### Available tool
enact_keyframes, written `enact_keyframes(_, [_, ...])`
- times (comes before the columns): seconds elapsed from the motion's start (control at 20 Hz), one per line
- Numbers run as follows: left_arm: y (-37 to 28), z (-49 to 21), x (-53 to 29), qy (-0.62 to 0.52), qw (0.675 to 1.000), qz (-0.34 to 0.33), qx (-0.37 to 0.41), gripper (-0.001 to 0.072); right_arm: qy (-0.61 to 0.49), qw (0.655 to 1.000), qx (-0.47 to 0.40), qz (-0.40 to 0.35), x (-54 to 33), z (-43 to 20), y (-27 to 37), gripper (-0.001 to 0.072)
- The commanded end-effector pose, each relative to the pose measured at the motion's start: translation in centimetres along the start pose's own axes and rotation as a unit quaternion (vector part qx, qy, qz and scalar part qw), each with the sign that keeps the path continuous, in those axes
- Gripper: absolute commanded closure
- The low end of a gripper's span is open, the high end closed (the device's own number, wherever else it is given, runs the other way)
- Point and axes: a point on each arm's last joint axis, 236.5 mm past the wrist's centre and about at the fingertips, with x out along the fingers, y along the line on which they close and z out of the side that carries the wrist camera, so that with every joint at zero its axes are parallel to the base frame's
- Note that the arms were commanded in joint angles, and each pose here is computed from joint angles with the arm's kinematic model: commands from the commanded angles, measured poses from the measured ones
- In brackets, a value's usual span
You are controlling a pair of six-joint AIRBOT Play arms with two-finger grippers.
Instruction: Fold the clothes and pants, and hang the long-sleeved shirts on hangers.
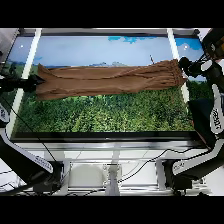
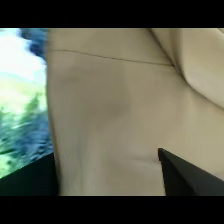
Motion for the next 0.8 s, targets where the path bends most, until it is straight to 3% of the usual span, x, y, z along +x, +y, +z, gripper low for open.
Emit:
enact_keyframes(0.0, [-1.4, -0.1, 1.2, 0.006, 0.999, 0.001, 0.031, 0.0181, 0.022, 1.000, -0.006, 0.002, 0.0, -1.3, 0.7, 0.0297])
enact_keyframes(0.05, [-1.9, 0.3, 1.5, -0.001, 0.999, -0.001, 0.033, 0.0297, 0.031, 0.999, -0.007, 0.001, 0.0, -1.7, 0.6, 0.0298])
enact_keyframes(0.15, [-3.3, 1.4, 1.3, -0.026, 0.999, -0.028, 0.020, 0.0688, 0.044, 0.999, -0.012, -0.001, -0.5, -2.2, 0.7, 0.0301])
enact_keyframes(0.25, [-5.7, 2.9, 0.2, -0.051, 0.996, -0.066, 0.018, 0.0685, 0.054, 0.997, -0.046, 0.003, -1.7, -2.3, 1.1, 0.0442])
enact_keyframes(0.5, [-12.4, 4.4, -7.3, -0.067, 0.990, -0.094, 0.087, 0.0688, 0.053, 0.989, -0.138, 0.029, -7.5, -1.5, 4.4, 0.0470])
enact_keyframes(0.6, [-15.6, 3.4, -10.7, -0.058, 0.986, -0.106, 0.111, 0.0687, 0.032, 0.982, -0.177, 0.053, -9.6, -1.2, 7.7, 0.0593])
enact_keyframes(0.75, [-20.3, 0.6, -15.0, -0.036, 0.977, -0.120, 0.175, 0.0687, 0.011, 0.971, -0.221, 0.092, -11.0, -2.2, 13.1, 0.0669])
